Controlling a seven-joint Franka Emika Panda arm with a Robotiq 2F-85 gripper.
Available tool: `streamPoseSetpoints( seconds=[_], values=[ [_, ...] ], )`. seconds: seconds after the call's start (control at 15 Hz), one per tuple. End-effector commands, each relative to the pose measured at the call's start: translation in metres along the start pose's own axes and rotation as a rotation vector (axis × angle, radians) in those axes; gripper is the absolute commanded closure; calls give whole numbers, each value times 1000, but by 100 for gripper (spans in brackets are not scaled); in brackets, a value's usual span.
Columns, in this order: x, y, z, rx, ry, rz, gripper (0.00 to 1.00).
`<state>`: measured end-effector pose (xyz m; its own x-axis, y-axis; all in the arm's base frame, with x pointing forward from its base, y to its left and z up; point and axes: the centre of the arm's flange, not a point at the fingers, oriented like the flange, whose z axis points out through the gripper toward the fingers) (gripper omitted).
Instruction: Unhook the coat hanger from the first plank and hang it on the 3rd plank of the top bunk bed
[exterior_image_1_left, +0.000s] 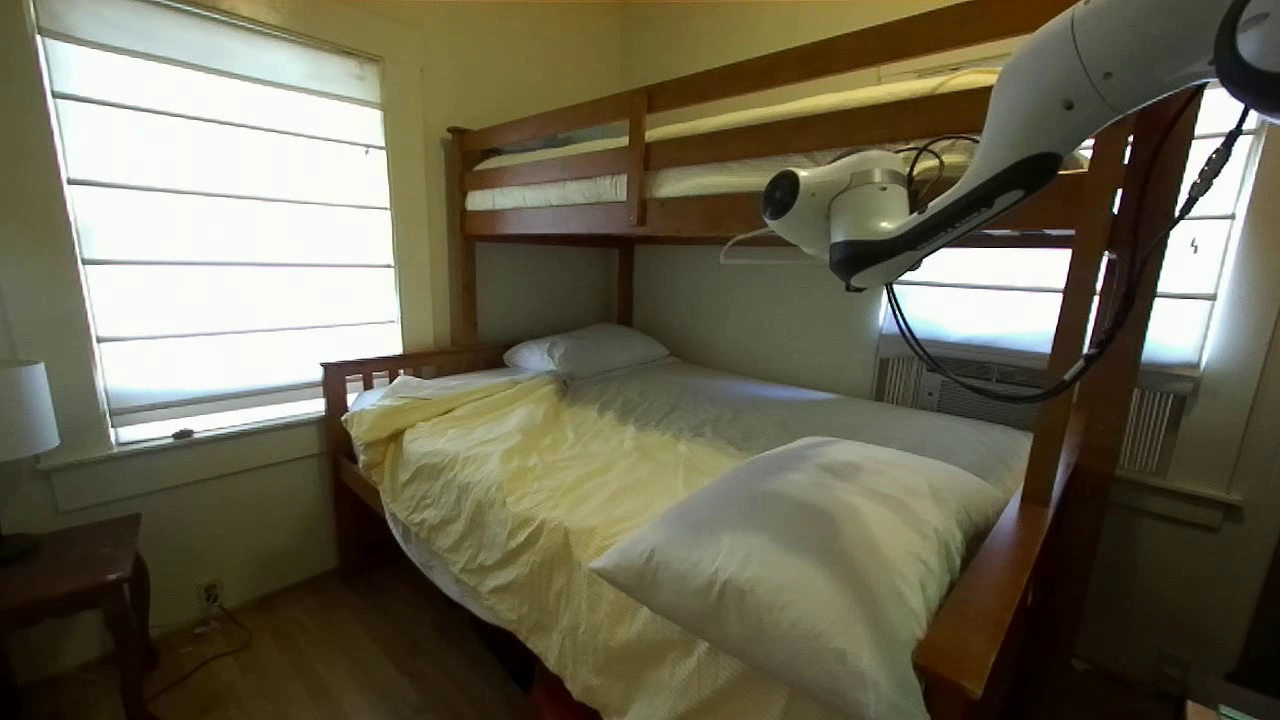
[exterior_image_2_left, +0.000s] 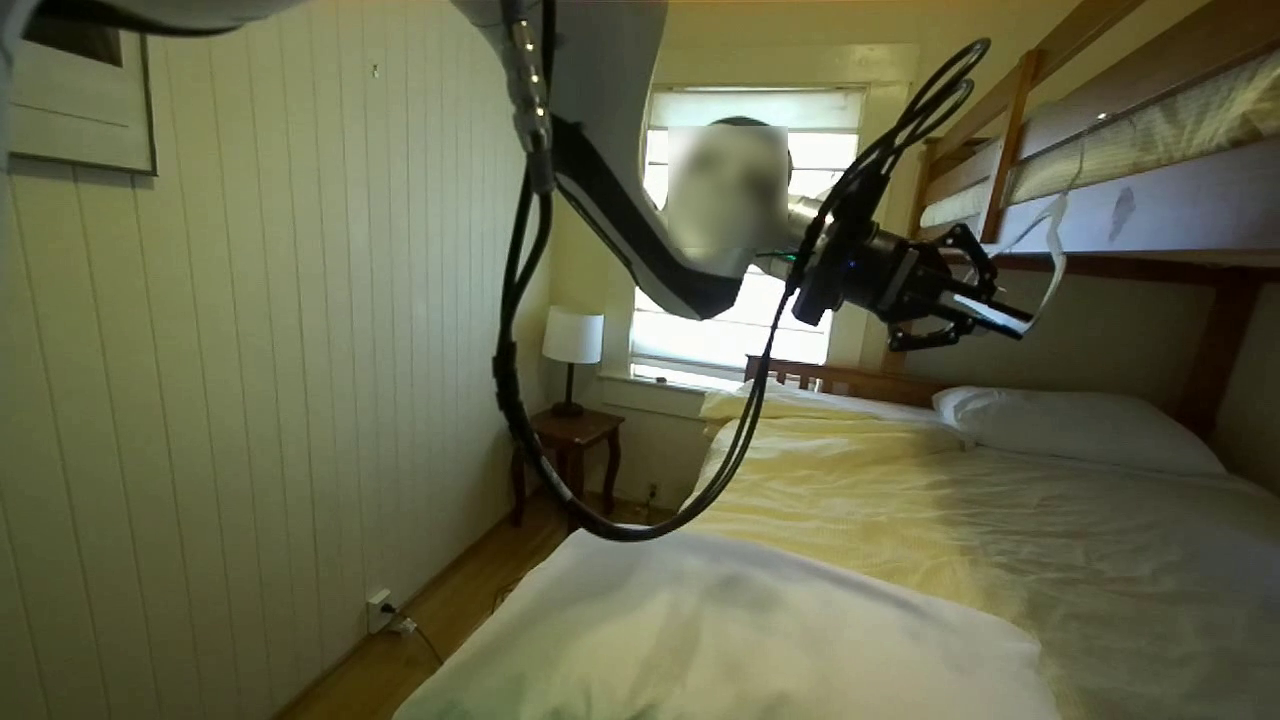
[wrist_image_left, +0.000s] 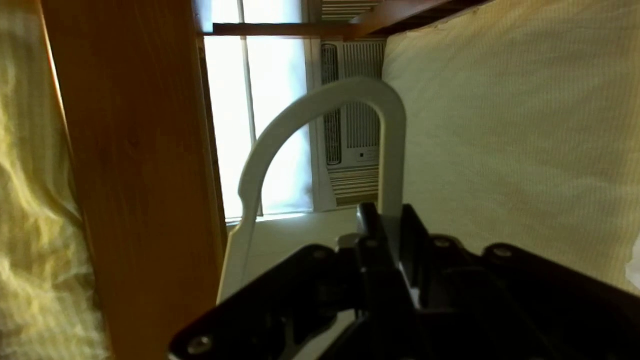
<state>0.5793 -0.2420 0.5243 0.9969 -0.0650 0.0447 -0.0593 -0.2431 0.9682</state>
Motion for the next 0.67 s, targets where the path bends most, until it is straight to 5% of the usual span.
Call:
streamPoseSetpoints(
  seconds=[0.0,0.6],
  values=[
    [-12,7,9,0,-22,3,97],
    [-12,20,44,27,22,30,97]
  ],
)
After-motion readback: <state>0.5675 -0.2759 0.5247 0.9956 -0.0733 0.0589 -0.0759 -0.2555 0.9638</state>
